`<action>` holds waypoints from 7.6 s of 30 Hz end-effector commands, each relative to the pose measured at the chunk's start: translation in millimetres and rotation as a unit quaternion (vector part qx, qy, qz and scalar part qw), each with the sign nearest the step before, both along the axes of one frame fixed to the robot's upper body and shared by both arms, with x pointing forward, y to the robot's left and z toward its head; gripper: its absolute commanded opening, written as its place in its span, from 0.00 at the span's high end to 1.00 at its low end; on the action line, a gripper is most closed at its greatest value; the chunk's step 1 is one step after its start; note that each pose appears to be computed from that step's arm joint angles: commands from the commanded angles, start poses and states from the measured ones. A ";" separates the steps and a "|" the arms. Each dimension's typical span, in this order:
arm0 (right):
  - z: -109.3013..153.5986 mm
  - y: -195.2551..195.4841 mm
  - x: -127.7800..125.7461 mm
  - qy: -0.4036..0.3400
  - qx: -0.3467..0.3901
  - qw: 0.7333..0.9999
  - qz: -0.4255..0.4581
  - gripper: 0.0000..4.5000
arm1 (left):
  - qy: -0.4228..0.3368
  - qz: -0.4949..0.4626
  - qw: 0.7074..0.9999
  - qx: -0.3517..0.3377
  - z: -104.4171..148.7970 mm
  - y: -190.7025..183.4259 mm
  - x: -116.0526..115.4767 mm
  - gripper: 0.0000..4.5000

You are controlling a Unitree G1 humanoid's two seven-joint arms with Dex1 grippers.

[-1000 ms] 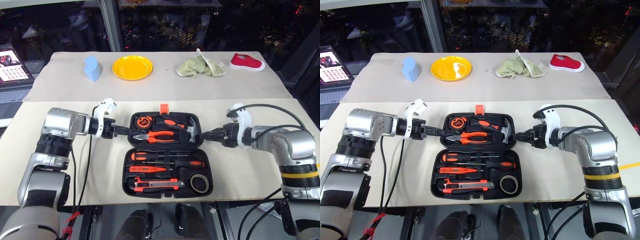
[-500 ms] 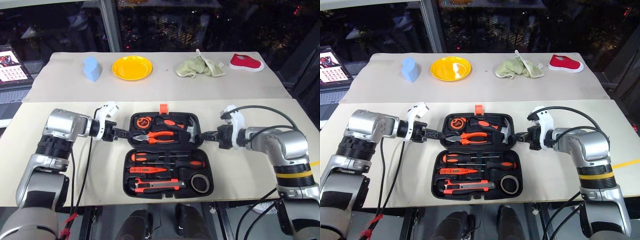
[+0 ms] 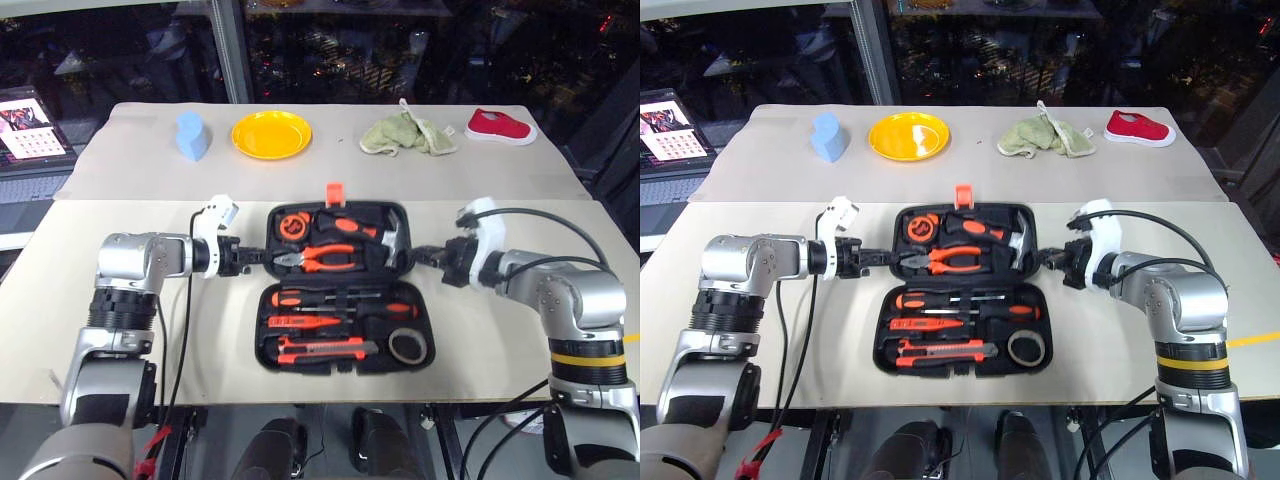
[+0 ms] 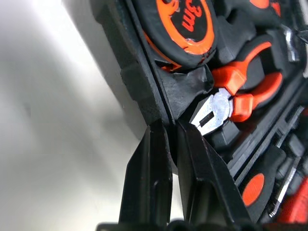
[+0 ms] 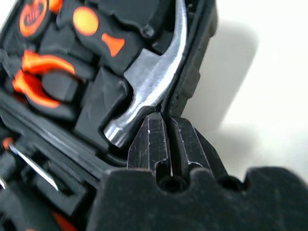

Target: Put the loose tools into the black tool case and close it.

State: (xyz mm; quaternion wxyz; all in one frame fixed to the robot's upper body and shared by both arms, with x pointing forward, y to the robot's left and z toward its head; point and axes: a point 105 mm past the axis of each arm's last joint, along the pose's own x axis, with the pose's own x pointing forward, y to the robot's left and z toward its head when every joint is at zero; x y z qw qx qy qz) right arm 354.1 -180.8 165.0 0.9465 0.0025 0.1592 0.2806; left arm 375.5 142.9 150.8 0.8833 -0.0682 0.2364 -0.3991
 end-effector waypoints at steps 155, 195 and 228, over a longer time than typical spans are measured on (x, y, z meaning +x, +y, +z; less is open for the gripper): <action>-48.3 -21.0 -81.1 -0.405 -0.349 0.845 0.008 1.00 | -0.416 0.086 0.898 0.116 -34.6 -0.7 -19.4 0.92; -53.8 -4.6 -87.3 -0.089 -0.127 0.986 0.054 1.00 | -0.207 -0.421 0.866 0.172 -28.4 -48.1 -21.0 0.99; -75.8 13.7 -114.3 -0.034 -0.134 0.988 0.072 1.00 | -0.279 -0.514 0.777 0.232 -23.2 -129.5 -37.4 0.99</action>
